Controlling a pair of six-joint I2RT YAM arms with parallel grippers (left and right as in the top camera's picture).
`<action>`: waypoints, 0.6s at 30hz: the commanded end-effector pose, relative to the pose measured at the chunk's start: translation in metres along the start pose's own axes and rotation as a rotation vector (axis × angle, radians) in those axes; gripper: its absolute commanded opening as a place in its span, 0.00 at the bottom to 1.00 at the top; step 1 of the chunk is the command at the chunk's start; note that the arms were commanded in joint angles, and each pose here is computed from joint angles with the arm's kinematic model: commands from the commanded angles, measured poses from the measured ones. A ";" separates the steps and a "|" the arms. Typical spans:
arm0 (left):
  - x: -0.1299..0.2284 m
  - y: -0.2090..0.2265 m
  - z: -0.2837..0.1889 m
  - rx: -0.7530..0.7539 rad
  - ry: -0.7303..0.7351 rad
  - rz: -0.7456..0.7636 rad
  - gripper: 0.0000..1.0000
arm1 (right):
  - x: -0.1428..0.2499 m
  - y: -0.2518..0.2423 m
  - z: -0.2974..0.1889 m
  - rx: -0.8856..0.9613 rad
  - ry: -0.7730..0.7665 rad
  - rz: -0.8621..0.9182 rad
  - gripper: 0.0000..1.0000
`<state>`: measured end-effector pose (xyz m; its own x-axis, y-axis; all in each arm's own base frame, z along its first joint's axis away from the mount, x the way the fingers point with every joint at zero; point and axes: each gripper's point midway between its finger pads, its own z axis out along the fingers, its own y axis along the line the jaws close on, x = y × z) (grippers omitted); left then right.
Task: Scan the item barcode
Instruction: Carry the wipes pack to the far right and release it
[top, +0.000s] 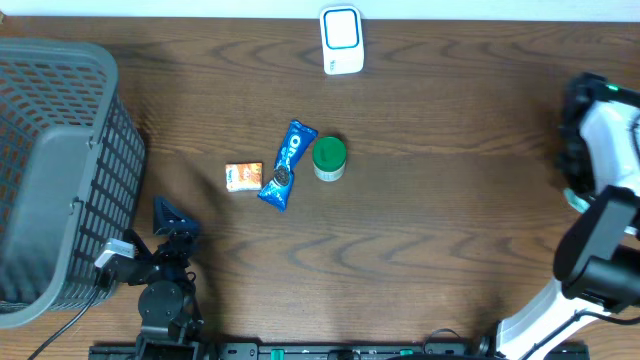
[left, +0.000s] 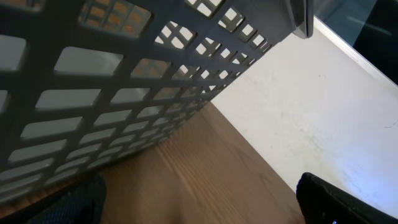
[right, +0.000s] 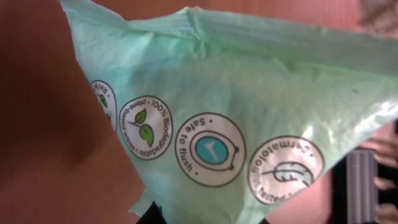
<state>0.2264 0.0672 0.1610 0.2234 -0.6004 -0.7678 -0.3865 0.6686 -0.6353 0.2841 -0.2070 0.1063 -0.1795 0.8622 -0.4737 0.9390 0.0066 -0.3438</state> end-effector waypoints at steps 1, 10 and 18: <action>0.010 0.010 0.001 -0.031 0.024 0.030 0.98 | -0.008 -0.012 0.012 0.033 0.027 0.033 0.01; 0.010 0.010 0.001 -0.032 0.024 0.030 0.98 | 0.002 -0.025 0.013 0.083 0.083 0.152 0.01; 0.010 0.010 0.001 -0.031 0.024 0.030 0.98 | 0.034 -0.019 -0.021 0.095 -0.002 0.188 0.01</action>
<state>0.2264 0.0672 0.1610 0.2231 -0.6006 -0.7678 -0.3863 0.6687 -0.6353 0.2597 -0.1774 0.1094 -0.0513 0.8889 -0.4552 0.9172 -0.1385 -0.3737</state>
